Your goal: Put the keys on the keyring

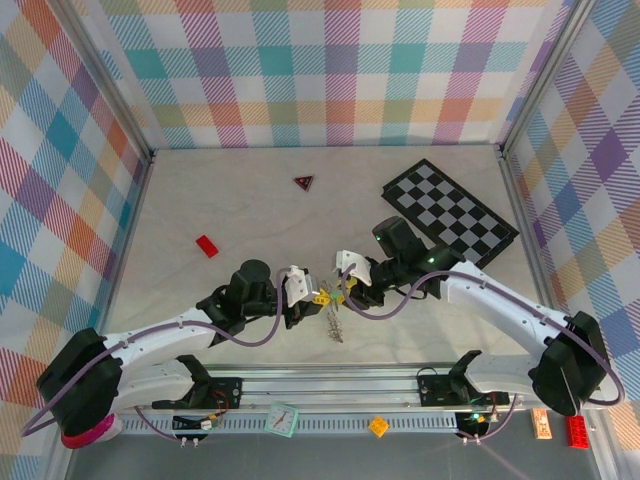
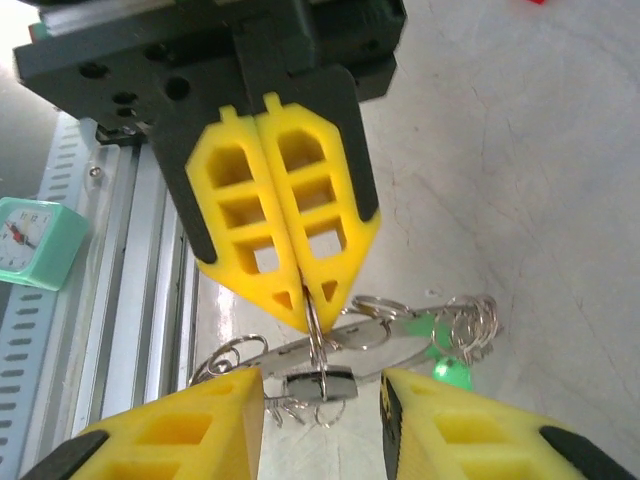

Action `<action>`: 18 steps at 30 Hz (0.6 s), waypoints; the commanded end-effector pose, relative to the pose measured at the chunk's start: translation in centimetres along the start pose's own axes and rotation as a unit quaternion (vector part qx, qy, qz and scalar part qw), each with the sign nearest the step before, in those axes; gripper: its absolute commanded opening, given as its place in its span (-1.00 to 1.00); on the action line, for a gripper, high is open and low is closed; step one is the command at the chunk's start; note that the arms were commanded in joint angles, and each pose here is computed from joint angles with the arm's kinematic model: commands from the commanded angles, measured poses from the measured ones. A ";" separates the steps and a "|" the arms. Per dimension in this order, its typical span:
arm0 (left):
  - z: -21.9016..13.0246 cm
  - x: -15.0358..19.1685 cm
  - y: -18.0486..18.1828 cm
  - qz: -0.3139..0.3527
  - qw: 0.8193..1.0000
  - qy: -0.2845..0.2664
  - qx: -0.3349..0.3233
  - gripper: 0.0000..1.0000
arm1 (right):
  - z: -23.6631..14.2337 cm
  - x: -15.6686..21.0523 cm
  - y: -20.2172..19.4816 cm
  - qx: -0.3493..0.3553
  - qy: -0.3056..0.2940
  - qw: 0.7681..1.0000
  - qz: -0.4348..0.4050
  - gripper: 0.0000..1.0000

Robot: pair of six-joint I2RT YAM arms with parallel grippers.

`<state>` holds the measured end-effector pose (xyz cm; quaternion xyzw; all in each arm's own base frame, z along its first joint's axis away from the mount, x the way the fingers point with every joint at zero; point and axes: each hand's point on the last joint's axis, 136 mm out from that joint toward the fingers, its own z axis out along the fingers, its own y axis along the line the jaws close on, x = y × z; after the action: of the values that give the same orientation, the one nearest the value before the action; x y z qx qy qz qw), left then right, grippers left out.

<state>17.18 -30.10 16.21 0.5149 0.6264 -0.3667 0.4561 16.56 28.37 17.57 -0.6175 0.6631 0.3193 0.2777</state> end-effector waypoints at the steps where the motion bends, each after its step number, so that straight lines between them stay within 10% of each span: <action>1: -0.2 -1.6 0.0 0.025 0.999 -0.033 -0.002 -1.00 | 0.5 0.7 -0.1 -0.002 0.004 1.000 0.021 -0.29; 18: -0.4 -1.7 -0.1 0.028 0.999 -0.035 -0.002 -1.00 | 1.1 0.9 -0.5 -0.004 0.009 1.000 0.028 -1.00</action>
<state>17.37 -30.12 16.45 0.5131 0.6239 -0.3645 0.4633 17.02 28.53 15.47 -0.6012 0.6885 0.3197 0.2497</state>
